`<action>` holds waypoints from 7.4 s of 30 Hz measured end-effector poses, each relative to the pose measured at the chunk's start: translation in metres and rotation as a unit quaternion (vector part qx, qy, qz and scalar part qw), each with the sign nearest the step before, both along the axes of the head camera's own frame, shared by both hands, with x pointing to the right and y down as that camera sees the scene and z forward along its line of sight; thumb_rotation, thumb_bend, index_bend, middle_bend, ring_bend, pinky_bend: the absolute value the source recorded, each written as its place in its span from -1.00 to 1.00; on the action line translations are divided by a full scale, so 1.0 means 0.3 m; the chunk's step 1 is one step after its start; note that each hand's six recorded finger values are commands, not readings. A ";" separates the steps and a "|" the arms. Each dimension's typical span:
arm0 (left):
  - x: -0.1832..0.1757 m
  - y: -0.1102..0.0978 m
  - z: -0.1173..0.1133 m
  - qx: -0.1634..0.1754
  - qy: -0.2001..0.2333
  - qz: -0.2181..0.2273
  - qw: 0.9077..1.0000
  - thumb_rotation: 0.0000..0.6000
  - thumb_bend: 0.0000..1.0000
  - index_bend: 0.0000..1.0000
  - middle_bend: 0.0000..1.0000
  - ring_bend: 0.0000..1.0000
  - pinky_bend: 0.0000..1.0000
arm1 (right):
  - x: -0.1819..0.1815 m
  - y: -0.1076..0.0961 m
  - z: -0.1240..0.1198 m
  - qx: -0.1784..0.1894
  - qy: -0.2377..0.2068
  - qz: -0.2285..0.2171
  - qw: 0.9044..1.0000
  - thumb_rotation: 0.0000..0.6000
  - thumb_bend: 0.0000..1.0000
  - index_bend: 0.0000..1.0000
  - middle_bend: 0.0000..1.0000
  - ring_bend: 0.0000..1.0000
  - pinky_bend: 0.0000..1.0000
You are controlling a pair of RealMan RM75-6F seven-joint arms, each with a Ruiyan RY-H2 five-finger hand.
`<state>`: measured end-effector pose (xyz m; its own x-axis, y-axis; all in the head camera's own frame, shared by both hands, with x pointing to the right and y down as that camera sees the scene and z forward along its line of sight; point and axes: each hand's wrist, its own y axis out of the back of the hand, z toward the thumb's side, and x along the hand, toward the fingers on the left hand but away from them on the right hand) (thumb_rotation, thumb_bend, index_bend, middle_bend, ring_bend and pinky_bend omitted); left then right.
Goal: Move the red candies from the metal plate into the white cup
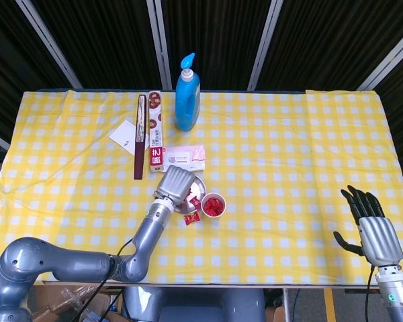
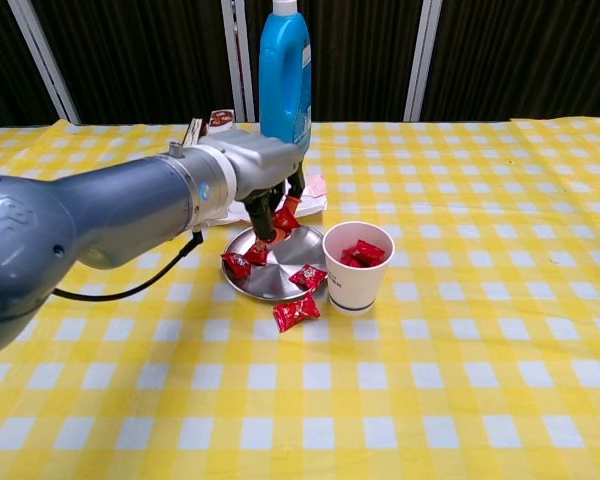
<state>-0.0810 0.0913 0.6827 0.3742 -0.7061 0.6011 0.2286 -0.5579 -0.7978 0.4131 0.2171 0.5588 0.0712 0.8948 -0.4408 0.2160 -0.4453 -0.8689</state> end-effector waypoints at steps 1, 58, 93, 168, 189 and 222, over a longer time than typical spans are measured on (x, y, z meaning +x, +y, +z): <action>0.002 -0.004 -0.014 0.003 0.004 0.002 1.000 1.00 -0.19 0.13 0.27 0.73 0.87 | 0.000 0.000 0.000 0.000 0.000 0.000 1.000 1.00 -0.29 -1.00 -1.00 -1.00 -1.00; -0.152 0.131 -0.146 -0.043 -0.013 0.117 0.992 1.00 -0.17 -0.57 0.62 0.78 0.87 | -0.007 0.000 0.006 0.006 0.010 -0.006 1.000 1.00 -0.29 -1.00 -1.00 -1.00 -1.00; -0.025 0.271 0.021 -0.140 -0.011 0.174 0.975 1.00 0.05 -0.64 0.64 0.78 0.87 | -0.002 -0.003 -0.003 0.011 0.005 -0.002 1.000 1.00 -0.29 -1.00 -1.00 -1.00 -1.00; -0.065 0.255 0.040 -0.113 -0.023 0.131 0.985 1.00 -0.39 -0.16 0.67 0.78 0.87 | -0.003 -0.002 -0.004 0.014 0.005 -0.001 1.000 1.00 -0.29 -1.00 -1.00 -1.00 -1.00; -0.068 0.241 0.075 -0.110 -0.028 0.123 0.986 1.00 -0.08 0.08 0.68 0.78 0.87 | -0.003 -0.003 -0.005 0.014 0.005 -0.001 1.000 1.00 -0.29 -1.00 -1.00 -1.00 -1.00; 0.063 0.102 -0.193 -0.048 0.086 0.103 0.990 1.00 -0.06 0.04 0.68 0.78 0.87 | -0.009 -0.004 -0.005 0.013 0.000 -0.001 1.000 1.00 -0.29 -1.00 -1.00 -1.00 -1.00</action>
<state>-0.0621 0.1219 0.6249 0.6072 -0.5477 0.5756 0.2098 -0.5882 -0.7810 0.4105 0.2159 0.5573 0.0741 0.9061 -0.4166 0.2155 -0.4224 -0.8804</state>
